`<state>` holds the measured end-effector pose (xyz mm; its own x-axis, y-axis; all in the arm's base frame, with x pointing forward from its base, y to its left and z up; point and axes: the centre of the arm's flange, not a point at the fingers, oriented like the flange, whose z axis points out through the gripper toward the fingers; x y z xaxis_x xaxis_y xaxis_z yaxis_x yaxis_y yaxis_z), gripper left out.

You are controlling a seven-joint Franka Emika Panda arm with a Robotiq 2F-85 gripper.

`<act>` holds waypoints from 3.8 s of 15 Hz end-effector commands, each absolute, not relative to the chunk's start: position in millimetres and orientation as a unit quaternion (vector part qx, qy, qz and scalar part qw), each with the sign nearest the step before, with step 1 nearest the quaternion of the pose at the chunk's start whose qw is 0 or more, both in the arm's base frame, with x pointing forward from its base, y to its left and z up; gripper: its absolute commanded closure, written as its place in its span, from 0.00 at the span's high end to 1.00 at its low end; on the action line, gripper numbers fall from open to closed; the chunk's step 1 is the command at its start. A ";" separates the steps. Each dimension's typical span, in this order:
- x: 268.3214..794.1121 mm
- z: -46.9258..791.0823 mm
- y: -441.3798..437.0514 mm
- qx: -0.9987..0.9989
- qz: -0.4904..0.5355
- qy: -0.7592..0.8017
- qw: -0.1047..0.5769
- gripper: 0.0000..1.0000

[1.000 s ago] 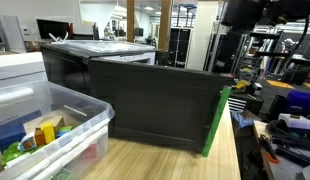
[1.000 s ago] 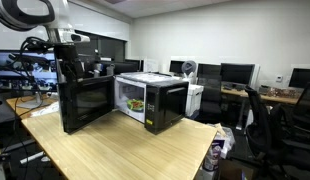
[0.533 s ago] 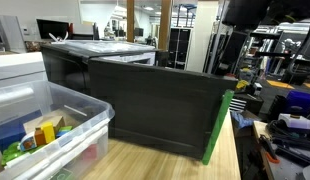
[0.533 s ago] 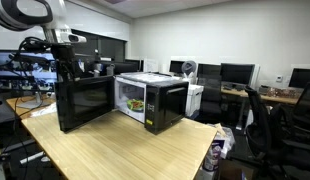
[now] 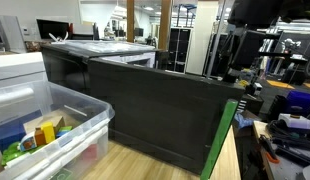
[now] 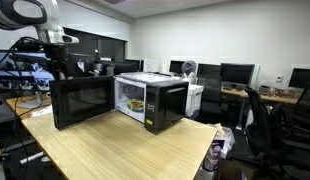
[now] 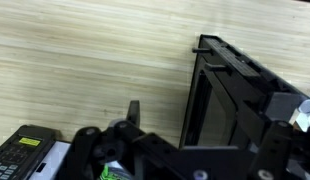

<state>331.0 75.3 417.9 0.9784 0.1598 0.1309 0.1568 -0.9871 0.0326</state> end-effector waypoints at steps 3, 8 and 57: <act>289.9 398.4 93.5 0.993 0.067 0.096 0.004 1.00; 285.3 397.5 110.9 0.993 0.072 0.099 0.002 1.00; 333.2 314.0 -31.2 0.853 -0.029 -0.455 -0.254 1.00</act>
<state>356.8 -41.5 344.2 0.5906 -0.7522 -0.2922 -0.7974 -0.4886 -0.3541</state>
